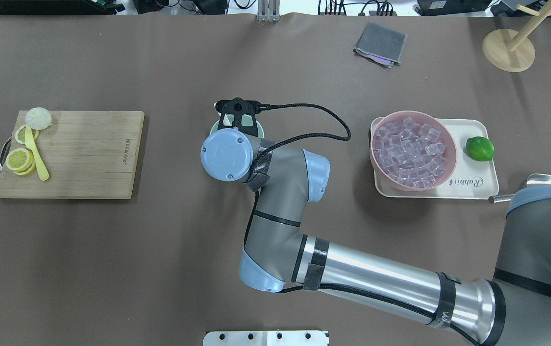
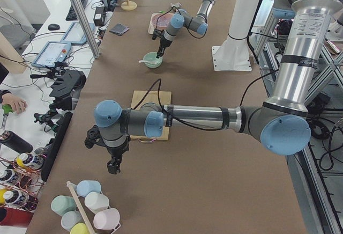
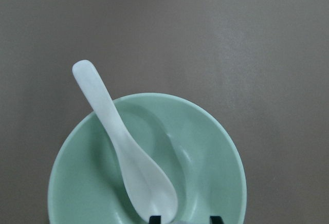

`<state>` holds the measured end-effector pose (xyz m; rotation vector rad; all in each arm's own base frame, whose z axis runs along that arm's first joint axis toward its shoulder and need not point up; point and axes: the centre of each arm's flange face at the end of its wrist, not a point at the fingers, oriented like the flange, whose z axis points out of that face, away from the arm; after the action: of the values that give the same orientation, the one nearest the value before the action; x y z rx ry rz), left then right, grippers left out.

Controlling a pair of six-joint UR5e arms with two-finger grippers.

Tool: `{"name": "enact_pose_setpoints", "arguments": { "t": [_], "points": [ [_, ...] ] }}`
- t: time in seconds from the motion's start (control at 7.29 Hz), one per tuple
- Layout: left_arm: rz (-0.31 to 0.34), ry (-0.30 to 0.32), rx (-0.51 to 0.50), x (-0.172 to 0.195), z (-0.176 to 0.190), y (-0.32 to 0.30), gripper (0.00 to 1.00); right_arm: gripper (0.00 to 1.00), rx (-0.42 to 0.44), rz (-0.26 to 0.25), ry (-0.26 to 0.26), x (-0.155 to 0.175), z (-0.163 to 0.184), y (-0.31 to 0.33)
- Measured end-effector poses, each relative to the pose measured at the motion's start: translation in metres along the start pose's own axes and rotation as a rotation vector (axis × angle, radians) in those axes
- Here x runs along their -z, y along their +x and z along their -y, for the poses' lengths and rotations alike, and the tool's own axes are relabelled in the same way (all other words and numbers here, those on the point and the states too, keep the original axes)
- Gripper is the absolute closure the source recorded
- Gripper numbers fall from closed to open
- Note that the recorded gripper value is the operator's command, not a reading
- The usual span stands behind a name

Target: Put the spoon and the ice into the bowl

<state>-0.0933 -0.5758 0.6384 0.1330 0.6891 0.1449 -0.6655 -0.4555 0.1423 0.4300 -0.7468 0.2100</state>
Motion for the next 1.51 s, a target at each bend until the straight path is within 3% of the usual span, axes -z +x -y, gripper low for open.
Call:
{"name": "enact_pose_setpoints", "arguments": {
  "t": [0.41, 0.69, 0.96, 1.24, 1.51],
  "points": [
    [-0.002, -0.009, 0.002, -0.007, -0.013, -0.003, 0.01, 0.0, -0.015, -0.019, -0.032, -0.002, 0.005, 0.005],
    [-0.012, -0.028, 0.019, -0.014, -0.022, -0.007, 0.01, 0.0, -0.063, -0.022, -0.101, -0.005, 0.046, 0.033],
    [-0.087, -0.039, 0.052, -0.018, -0.034, -0.003, 0.01, 0.0, -0.089, -0.009, -0.147, 0.002, 0.1, 0.093],
    [-0.132, -0.064, 0.132, -0.02, -0.068, 0.006, 0.01, 0.0, -0.042, -0.004, -0.184, 0.021, 0.148, 0.176],
    [-0.143, -0.08, 0.224, -0.018, -0.115, 0.018, 0.01, 0.0, 0.028, -0.012, -0.199, 0.036, 0.17, 0.266]
  ]
}}
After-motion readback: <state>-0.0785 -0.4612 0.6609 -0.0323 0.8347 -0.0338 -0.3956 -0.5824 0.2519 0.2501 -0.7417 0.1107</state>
